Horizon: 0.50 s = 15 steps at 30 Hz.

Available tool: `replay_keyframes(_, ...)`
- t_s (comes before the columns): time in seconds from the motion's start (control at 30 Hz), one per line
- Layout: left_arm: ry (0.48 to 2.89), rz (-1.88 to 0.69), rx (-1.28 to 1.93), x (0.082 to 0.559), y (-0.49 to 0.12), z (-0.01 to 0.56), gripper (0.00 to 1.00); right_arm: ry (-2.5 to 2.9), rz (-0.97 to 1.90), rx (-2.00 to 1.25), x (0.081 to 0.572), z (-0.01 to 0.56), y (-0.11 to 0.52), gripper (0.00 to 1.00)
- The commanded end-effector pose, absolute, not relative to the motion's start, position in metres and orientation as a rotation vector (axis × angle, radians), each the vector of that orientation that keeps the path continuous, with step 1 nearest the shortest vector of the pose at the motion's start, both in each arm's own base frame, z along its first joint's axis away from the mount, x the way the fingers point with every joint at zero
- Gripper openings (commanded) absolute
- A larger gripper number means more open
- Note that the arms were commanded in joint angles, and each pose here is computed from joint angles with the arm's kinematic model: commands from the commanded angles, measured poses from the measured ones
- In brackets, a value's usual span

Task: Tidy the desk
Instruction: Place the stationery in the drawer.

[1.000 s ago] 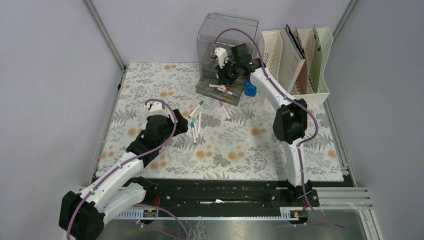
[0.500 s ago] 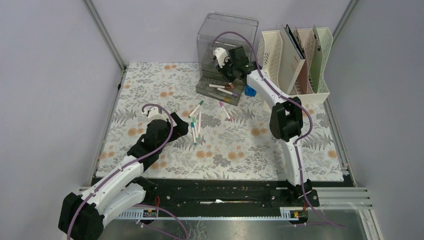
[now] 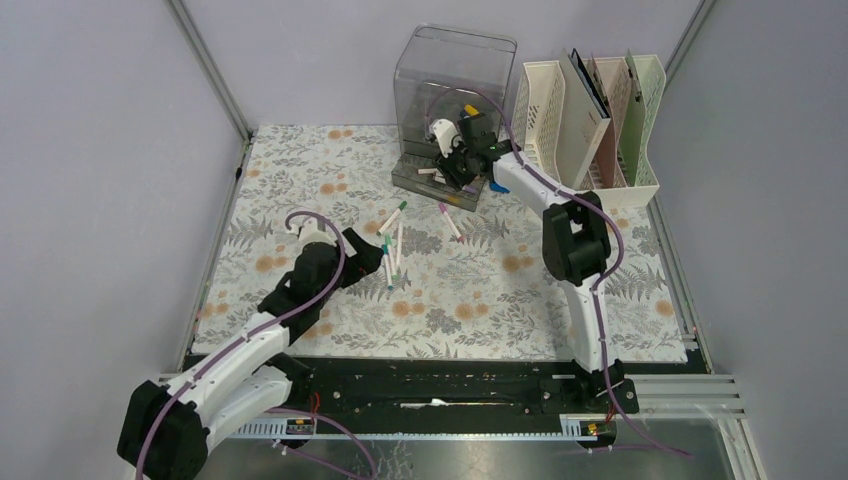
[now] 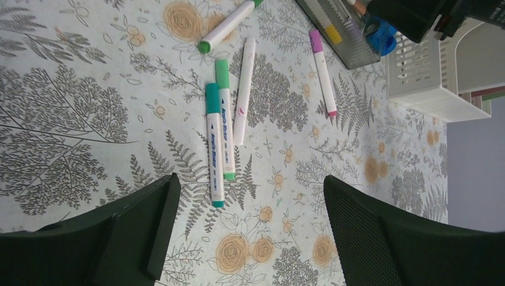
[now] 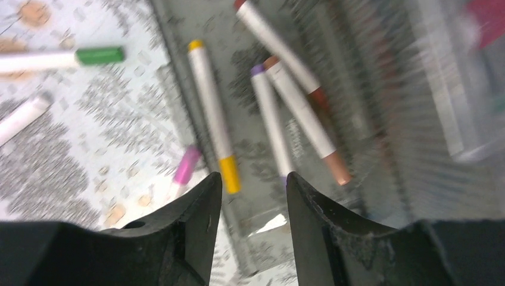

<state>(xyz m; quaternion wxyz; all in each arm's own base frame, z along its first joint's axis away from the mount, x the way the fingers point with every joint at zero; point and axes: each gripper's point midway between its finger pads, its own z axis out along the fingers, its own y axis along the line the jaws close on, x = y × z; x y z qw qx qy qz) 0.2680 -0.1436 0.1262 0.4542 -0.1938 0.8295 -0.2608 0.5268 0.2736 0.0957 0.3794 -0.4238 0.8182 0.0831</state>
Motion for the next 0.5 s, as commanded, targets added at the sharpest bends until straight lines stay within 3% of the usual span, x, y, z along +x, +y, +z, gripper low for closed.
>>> replay_keyframes(0.0, 2.042, -0.727, -0.497, 0.275, -0.157, 0.127, 0.92, 2.010, 0.422, -1.046, 0.485, 0.165, 0.291, 0.52)
replay_keyframes(0.3, 2.237, -0.617, -0.502, 0.286, -0.166, 0.092, 0.74, 2.086, 0.677, -1.023, 0.404, 0.176, 0.286, 0.52)
replay_keyframes(0.47, 2.351, -0.522, -0.520, 0.293, -0.167, 0.072, 0.46, 2.121, 0.713, -1.003, 0.378, 0.173, 0.277, 0.52)
